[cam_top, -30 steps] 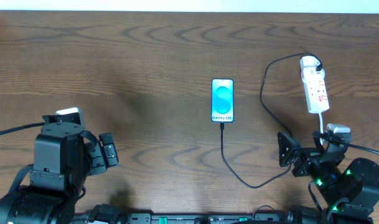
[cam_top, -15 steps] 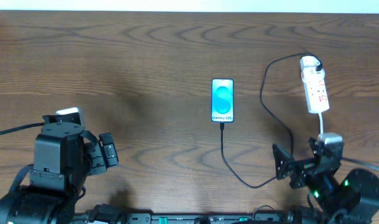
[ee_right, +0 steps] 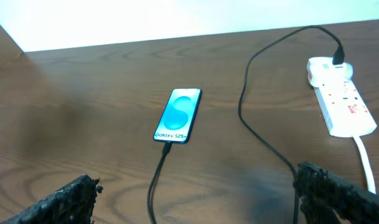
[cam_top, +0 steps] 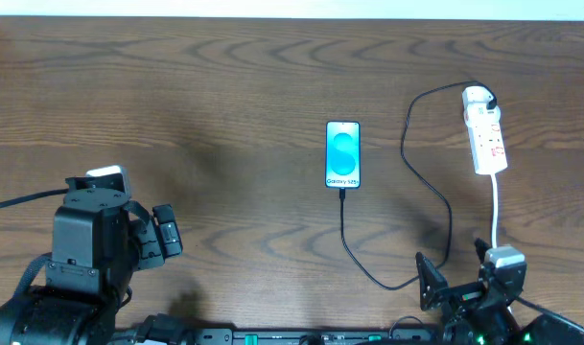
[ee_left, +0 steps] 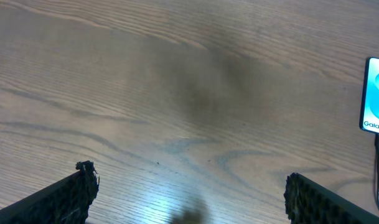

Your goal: Plug charger to phone and switch on socket

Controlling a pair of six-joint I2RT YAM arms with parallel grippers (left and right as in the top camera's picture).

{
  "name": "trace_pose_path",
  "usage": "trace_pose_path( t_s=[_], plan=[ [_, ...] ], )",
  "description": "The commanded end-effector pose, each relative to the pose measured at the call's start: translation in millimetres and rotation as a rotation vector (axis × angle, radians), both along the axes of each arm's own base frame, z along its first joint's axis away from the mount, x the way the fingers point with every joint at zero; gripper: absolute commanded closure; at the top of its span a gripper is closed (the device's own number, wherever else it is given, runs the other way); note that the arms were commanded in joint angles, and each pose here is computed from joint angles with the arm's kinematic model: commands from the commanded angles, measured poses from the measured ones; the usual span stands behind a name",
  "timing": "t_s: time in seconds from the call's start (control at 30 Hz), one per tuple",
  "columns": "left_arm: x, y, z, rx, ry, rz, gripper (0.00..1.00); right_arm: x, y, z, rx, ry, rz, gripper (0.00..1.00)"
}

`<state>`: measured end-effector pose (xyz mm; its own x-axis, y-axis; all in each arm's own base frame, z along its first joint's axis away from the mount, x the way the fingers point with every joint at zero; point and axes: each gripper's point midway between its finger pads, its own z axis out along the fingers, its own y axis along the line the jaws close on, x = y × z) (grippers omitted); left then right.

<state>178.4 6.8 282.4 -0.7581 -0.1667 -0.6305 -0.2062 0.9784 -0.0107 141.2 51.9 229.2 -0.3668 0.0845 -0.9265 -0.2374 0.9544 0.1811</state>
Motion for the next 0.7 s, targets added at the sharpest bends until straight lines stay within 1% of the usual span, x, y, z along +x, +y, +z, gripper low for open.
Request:
trace_pose_path(
  t_s=[0.0,0.23,0.67],
  plan=[
    [-1,1,0,0.014,0.001,-0.004,0.02,-1,1,-3,-0.011,0.000,0.006,0.01],
    [-1,1,0,0.014,0.001,-0.004,0.02,-7,2,-16,0.002,0.062,0.007,0.01],
    [-1,1,0,0.014,0.001,-0.004,0.02,-7,2,-16,0.002,0.063,0.008,0.01]
  ],
)
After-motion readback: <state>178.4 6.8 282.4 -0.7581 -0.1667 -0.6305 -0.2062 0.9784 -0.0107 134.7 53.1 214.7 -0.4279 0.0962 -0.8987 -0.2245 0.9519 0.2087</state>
